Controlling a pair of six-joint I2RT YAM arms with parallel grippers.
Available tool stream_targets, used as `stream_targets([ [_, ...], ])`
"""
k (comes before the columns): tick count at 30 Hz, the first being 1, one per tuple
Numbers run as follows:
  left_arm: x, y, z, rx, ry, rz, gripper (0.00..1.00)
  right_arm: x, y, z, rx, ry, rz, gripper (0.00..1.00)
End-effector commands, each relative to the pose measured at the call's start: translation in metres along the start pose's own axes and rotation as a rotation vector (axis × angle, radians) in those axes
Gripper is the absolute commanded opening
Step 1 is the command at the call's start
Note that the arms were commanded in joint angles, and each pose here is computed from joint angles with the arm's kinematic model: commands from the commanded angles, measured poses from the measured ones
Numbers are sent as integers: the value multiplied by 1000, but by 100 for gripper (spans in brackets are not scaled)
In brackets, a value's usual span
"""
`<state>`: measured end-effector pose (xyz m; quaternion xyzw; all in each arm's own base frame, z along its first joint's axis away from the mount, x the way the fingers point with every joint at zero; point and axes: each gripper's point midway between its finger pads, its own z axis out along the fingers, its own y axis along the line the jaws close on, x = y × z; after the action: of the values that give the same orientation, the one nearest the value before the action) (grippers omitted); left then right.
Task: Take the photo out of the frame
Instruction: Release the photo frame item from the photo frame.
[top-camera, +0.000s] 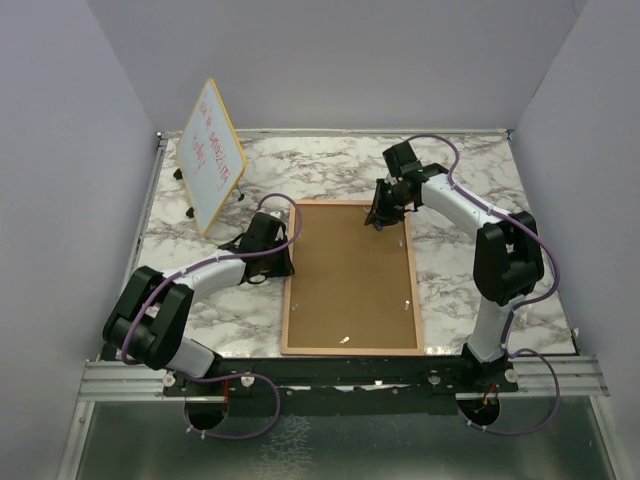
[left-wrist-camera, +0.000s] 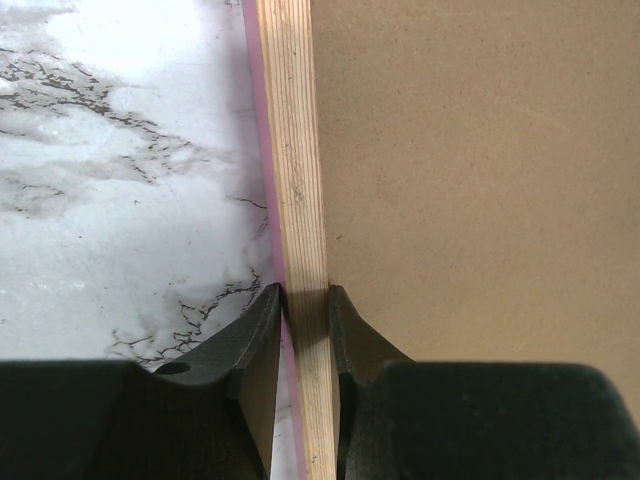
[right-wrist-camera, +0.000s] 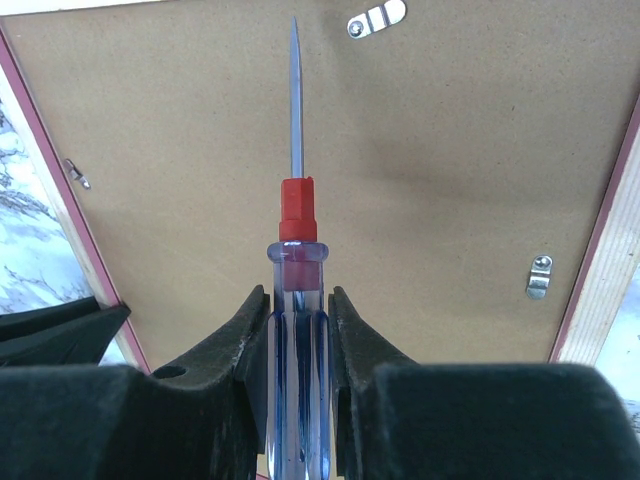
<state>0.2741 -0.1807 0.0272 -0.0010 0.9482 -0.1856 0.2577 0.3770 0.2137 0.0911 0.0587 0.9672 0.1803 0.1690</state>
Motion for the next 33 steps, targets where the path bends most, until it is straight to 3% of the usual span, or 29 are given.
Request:
stream_targets([
  [1,16,15,1,-58,51,11,18,1,-8,6,27,12,1,1],
  [33,16,15,0,-57,52,13,17,-4,-30,17,135,10,6,1],
])
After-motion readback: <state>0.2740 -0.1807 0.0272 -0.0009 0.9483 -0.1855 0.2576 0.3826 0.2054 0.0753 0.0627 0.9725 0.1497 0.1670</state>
